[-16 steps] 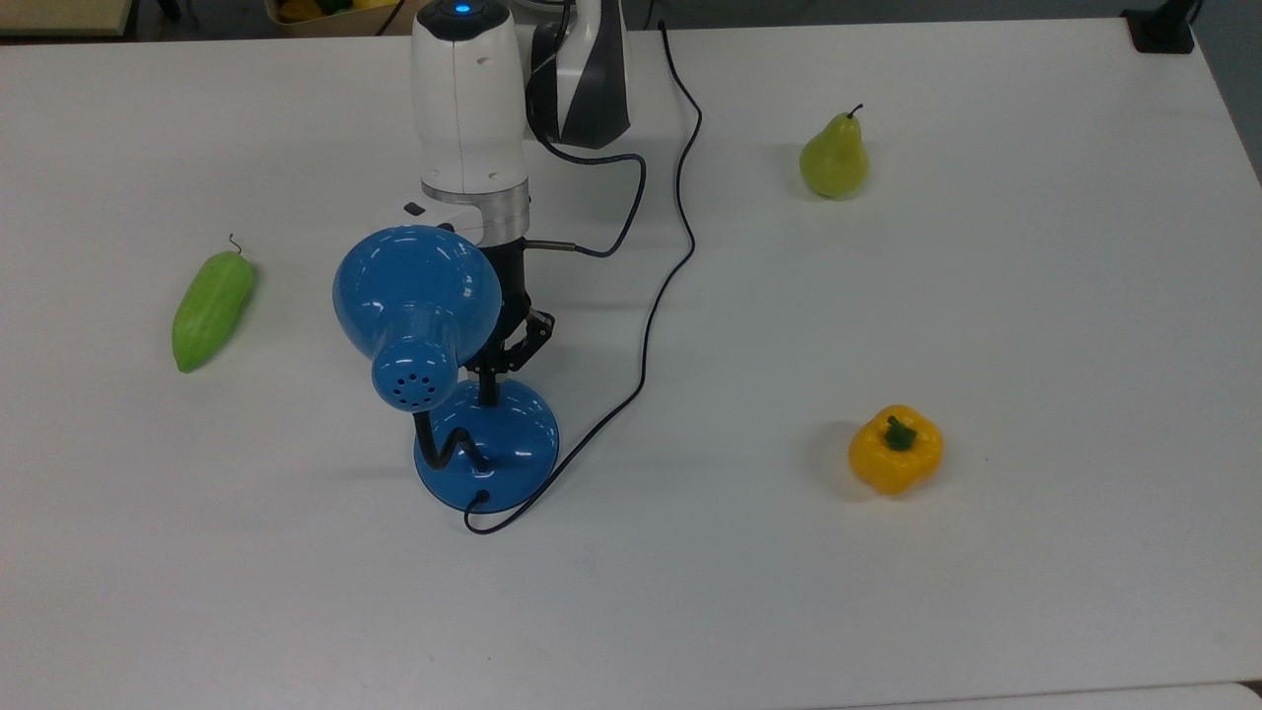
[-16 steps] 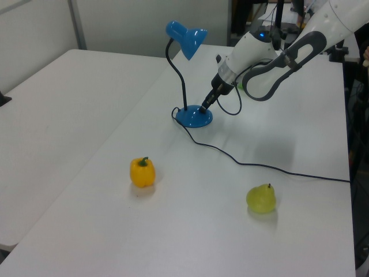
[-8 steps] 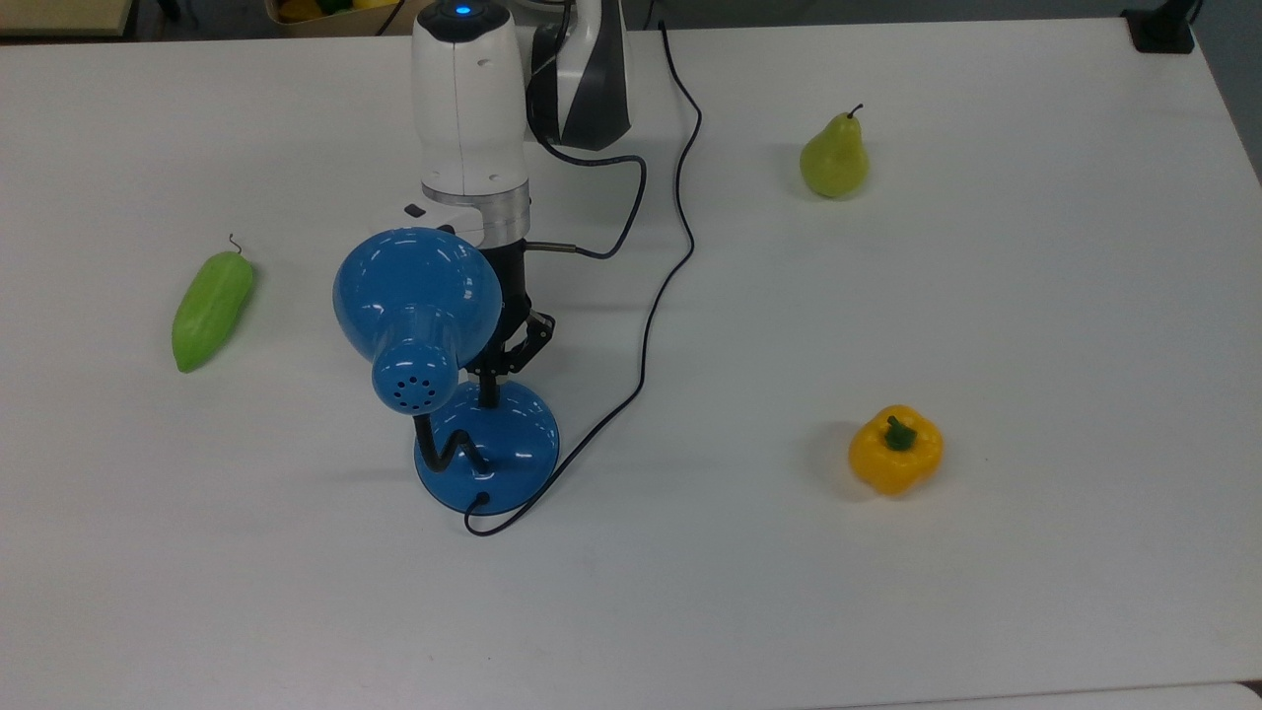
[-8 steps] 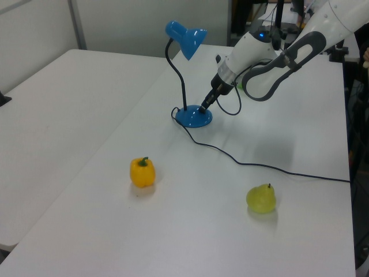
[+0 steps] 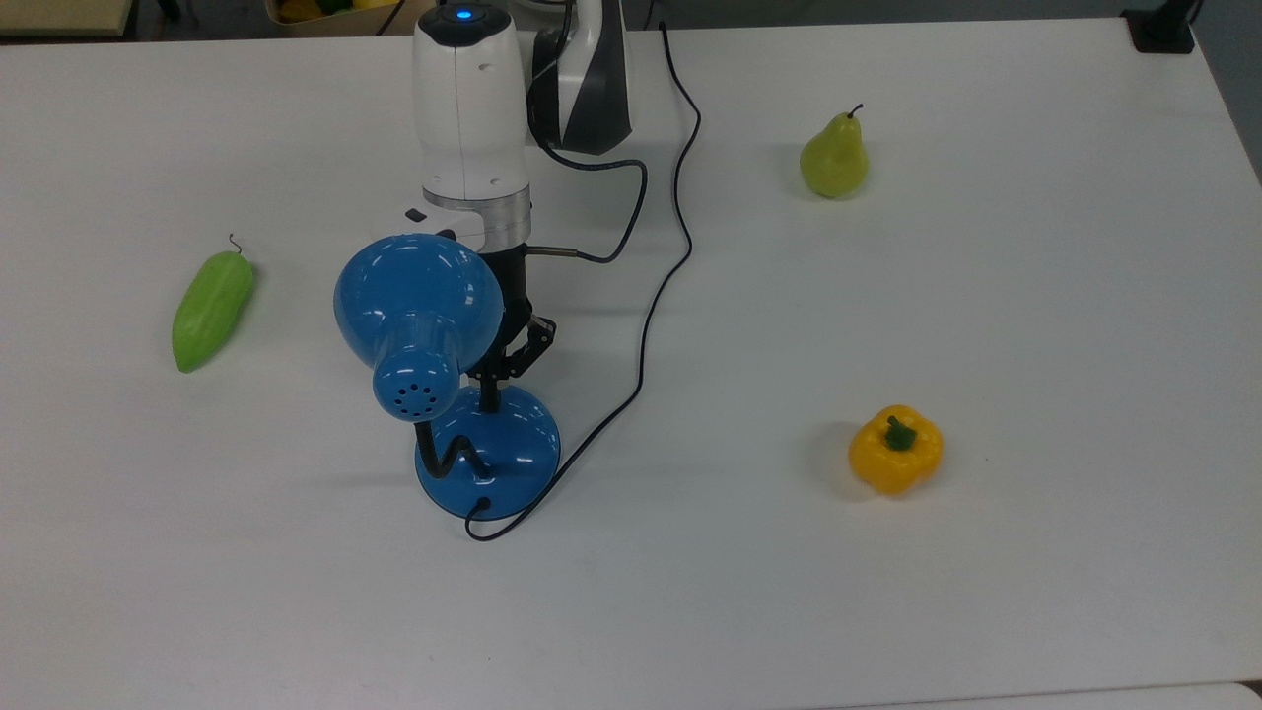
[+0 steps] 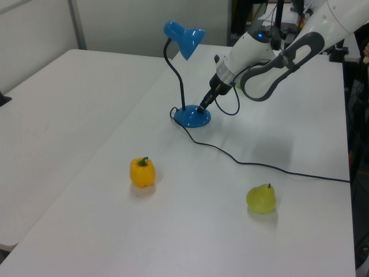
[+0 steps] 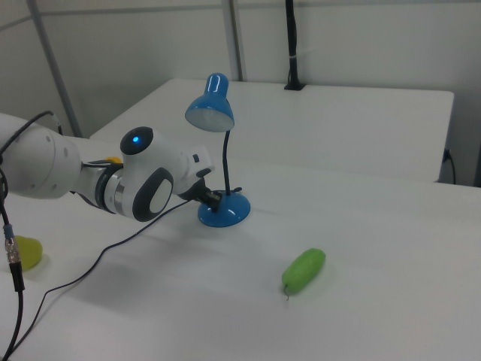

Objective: Turn on desk lamp

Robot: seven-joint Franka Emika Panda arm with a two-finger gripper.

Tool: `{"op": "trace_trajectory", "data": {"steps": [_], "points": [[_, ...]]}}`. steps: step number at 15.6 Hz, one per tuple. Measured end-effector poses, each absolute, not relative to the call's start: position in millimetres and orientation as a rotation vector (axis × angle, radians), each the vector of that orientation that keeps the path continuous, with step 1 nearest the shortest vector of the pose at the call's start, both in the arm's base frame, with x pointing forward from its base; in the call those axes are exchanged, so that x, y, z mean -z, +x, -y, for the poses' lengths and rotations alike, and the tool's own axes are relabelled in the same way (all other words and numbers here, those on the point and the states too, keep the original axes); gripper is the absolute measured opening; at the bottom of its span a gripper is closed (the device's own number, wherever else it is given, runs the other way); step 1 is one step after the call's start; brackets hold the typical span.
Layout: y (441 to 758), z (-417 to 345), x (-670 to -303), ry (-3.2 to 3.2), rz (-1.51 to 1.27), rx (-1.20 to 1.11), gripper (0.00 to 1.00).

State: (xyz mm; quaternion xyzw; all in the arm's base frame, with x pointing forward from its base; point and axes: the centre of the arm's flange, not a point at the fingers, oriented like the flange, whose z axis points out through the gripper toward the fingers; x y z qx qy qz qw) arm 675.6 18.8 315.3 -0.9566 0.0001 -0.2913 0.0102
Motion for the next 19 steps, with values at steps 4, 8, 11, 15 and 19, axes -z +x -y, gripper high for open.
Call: {"op": "trace_trajectory", "data": {"steps": [4, 8, 11, 15, 19], "points": [[677.3, -18.6, -317.1, -2.991, -0.002, 0.891, 0.01], [678.2, -18.5, -317.9, -2.993, -0.005, 0.882, 0.01], [678.2, -18.5, -317.9, -2.993, -0.005, 0.882, 0.01], [678.2, -18.5, -318.0, -2.993, -0.006, 0.882, 0.01], [678.3, -18.4, -318.0, -2.993, -0.006, 0.882, 0.01]]}}
